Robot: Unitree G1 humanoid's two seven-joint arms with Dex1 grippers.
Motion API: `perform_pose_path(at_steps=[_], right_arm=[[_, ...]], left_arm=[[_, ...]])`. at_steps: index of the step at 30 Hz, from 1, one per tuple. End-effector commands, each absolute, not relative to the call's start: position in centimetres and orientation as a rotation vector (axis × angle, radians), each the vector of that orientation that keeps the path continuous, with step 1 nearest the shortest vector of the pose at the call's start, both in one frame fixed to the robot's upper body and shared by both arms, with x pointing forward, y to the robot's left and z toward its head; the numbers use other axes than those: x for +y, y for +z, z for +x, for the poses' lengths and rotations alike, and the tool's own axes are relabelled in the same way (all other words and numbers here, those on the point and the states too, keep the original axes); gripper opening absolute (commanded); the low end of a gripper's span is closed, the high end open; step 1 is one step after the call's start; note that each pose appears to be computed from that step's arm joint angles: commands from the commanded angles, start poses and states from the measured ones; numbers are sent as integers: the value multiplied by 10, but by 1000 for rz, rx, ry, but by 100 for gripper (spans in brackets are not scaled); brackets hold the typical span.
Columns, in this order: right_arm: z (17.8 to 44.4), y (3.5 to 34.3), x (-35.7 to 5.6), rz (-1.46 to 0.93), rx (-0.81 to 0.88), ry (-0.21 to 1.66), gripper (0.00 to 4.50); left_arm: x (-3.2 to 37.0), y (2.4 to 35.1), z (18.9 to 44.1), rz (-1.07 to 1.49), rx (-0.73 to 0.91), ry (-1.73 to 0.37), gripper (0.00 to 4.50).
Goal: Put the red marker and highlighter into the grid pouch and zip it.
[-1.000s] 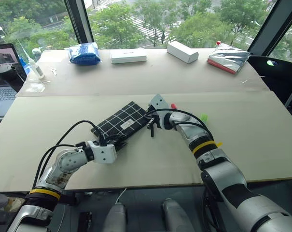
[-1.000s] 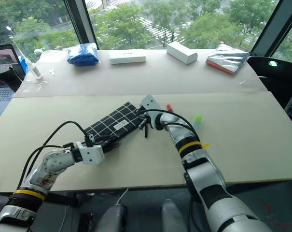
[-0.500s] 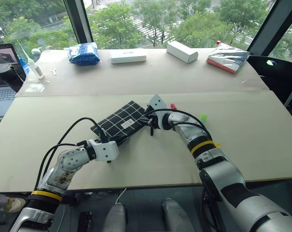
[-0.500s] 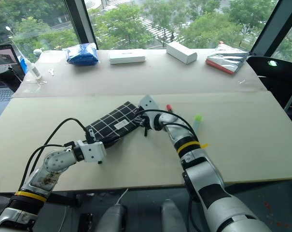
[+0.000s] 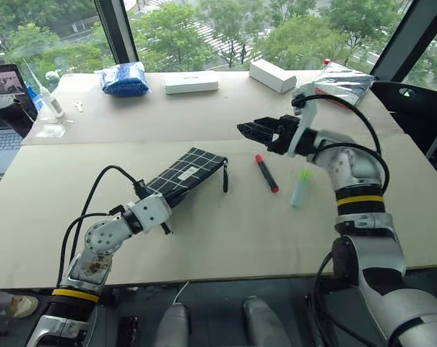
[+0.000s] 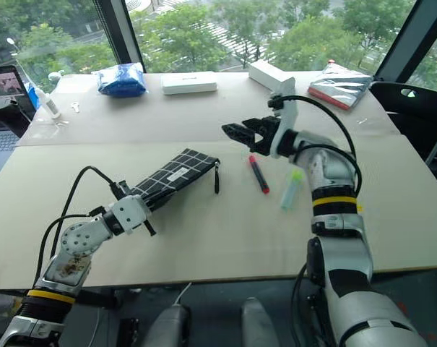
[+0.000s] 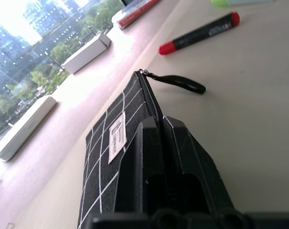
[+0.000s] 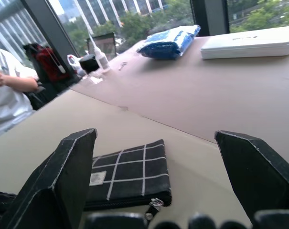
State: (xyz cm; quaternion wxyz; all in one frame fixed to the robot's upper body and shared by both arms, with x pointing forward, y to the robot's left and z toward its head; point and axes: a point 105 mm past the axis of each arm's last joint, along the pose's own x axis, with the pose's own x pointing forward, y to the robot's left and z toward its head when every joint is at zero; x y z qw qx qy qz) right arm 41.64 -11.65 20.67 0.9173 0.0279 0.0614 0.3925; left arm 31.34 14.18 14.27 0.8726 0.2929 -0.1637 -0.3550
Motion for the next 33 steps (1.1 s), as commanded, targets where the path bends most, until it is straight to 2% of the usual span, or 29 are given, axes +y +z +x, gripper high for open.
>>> perform_pose_path(at_steps=[1, 13, 19, 25, 33], right_arm=[[414, 174, -105, -58, 206, 760, 439], [408, 172, -82, -18, 204, 781, 439], [411, 178, -85, -28, 181, 768, 439], [398, 192, -71, 26, 143, 878, 439], [392, 176, -57, 13, 183, 894, 439]], left_arm=[[141, 157, 309, 549, -385, -724, 0], [141, 155, 305, 529, -369, -728, 0], [141, 155, 305, 525, -369, -731, 0], [140, 156, 307, 518, -367, -736, 0], [138, 157, 308, 498, -374, -736, 0]])
